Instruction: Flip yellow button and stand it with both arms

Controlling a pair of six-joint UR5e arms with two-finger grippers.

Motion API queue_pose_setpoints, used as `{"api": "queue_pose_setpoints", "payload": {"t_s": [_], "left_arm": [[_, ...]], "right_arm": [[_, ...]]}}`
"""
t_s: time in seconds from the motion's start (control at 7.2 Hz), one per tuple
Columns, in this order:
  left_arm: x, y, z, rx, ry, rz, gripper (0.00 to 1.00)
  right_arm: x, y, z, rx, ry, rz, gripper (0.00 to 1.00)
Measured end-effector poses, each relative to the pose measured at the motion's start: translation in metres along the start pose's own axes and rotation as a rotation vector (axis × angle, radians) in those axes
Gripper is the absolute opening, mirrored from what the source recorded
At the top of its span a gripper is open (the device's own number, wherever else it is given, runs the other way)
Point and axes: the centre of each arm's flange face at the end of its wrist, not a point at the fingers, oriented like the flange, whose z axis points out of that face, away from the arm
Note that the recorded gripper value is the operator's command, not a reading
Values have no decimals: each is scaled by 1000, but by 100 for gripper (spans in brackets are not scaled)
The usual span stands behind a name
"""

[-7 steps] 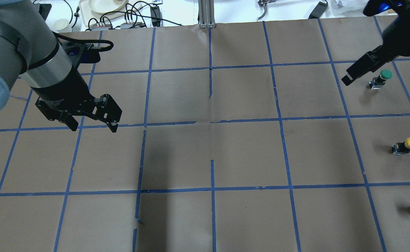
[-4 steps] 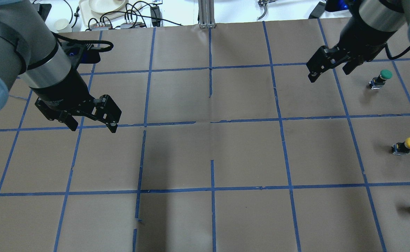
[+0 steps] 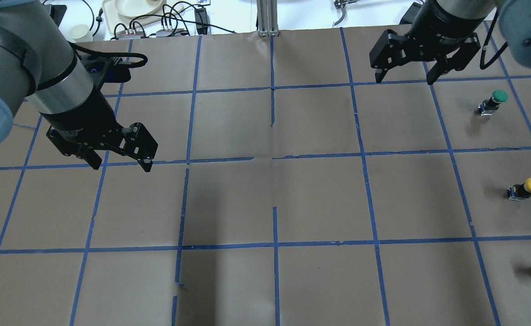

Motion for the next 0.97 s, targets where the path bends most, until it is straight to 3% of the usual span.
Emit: {"api": "queue_pose_setpoints", "payload": {"t_s": [0.28,0.97], "left_arm": [[0,-1,-1,9,0,-3,100],[0,-4,-2,32,-3,-1,100]], "right_arm": [[0,-6,-3,2,34,14,100],[0,-6,-1,-1,41,12,100]]}}
